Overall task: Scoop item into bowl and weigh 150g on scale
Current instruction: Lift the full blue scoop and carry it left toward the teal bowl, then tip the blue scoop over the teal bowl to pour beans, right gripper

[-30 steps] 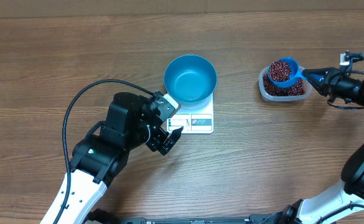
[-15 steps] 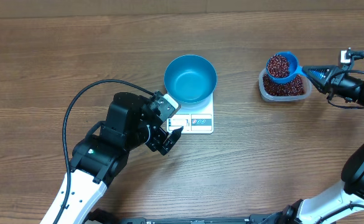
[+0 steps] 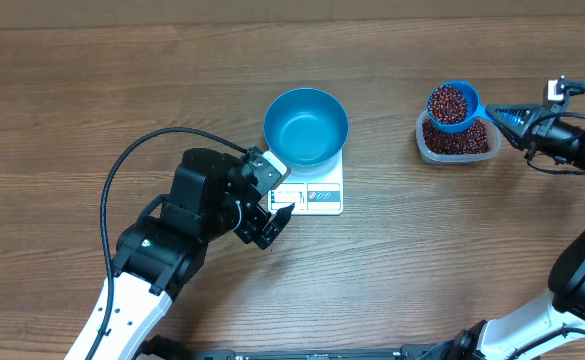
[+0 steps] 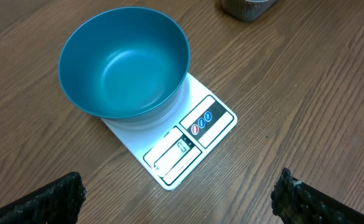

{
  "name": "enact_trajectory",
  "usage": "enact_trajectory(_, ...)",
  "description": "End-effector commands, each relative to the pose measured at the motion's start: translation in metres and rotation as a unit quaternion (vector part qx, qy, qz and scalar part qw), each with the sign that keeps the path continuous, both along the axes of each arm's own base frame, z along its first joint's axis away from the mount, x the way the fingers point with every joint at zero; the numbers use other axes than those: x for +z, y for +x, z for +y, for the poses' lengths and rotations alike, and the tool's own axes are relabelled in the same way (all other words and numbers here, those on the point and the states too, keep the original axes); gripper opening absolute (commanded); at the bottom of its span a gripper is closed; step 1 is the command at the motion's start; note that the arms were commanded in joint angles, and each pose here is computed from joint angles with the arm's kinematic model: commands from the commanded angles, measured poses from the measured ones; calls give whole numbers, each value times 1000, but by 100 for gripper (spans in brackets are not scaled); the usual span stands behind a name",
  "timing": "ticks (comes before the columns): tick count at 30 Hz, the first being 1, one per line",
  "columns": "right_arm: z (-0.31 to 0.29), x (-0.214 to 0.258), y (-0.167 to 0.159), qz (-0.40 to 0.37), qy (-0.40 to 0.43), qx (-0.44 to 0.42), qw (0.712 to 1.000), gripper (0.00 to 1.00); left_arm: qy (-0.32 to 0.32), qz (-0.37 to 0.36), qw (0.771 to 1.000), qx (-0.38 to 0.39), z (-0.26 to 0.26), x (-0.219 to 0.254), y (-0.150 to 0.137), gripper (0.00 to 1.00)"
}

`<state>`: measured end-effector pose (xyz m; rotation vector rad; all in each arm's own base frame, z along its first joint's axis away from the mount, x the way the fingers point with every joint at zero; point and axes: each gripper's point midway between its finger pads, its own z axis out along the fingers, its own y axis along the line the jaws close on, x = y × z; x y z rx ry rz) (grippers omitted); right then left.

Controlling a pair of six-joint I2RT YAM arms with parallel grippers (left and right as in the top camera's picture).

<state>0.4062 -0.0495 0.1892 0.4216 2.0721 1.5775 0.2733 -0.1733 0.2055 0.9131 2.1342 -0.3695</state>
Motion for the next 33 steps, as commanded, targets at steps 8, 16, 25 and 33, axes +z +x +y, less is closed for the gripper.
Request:
enact_trajectory(8,38,8,0,-19,21,53,998,4,-3,-2,1000,-6,0,1,-3,100)
enact_trajectory(16,73,8,0,-18,22,96,995,4,-3,-2,1000,-6,0,1,-3,100)
enact_trajectory(25,122,15,-1,-53,22,161,985,4,-3,-1,1000,-6,0,0,-3,99)
enact_trajectory(33,164,25,-6,-79,34,218,972,4,-3,-2,1000,-6,0,1,-3,99)
